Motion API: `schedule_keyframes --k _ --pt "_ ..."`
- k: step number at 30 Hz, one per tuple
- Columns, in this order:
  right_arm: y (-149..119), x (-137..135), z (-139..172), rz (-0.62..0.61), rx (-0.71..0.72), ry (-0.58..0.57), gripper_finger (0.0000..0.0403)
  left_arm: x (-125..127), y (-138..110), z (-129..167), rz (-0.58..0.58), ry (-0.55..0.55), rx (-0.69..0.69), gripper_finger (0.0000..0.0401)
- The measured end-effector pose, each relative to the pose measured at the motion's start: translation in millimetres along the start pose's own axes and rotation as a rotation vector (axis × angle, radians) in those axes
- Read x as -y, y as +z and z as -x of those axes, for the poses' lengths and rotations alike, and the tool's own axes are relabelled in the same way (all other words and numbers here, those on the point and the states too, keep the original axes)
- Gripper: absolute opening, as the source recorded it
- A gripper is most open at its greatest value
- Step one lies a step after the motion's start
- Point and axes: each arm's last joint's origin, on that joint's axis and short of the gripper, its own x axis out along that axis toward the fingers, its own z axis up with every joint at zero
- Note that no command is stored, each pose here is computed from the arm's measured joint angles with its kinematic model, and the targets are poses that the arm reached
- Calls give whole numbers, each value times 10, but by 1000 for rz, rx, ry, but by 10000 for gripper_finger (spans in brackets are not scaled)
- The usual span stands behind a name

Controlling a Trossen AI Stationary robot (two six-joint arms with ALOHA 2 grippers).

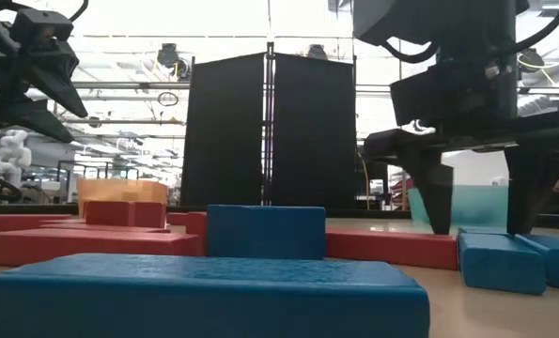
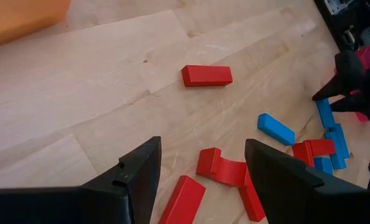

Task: Sort blocks
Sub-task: Put the blue block into the blue bin

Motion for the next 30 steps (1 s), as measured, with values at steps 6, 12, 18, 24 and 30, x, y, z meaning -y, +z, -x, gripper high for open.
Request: schedule_keyframes --k 6,12,18,24,30 --pt "4 -2 -6 -6 1 -9 102 0 0 0 0 0 0 228" --pt "-10 6 53 -86 10 -8 62 0 0 0 1 0 0 228" --pt "-87 97 212 -244 25 -37 62 0 0 0 1 0 0 228" --pt "-265 324 578 -404 74 -119 62 0 0 0 2 0 1 228" --pt "-603 664 943 -549 83 -247 62 0 0 0 2 0 1 228"
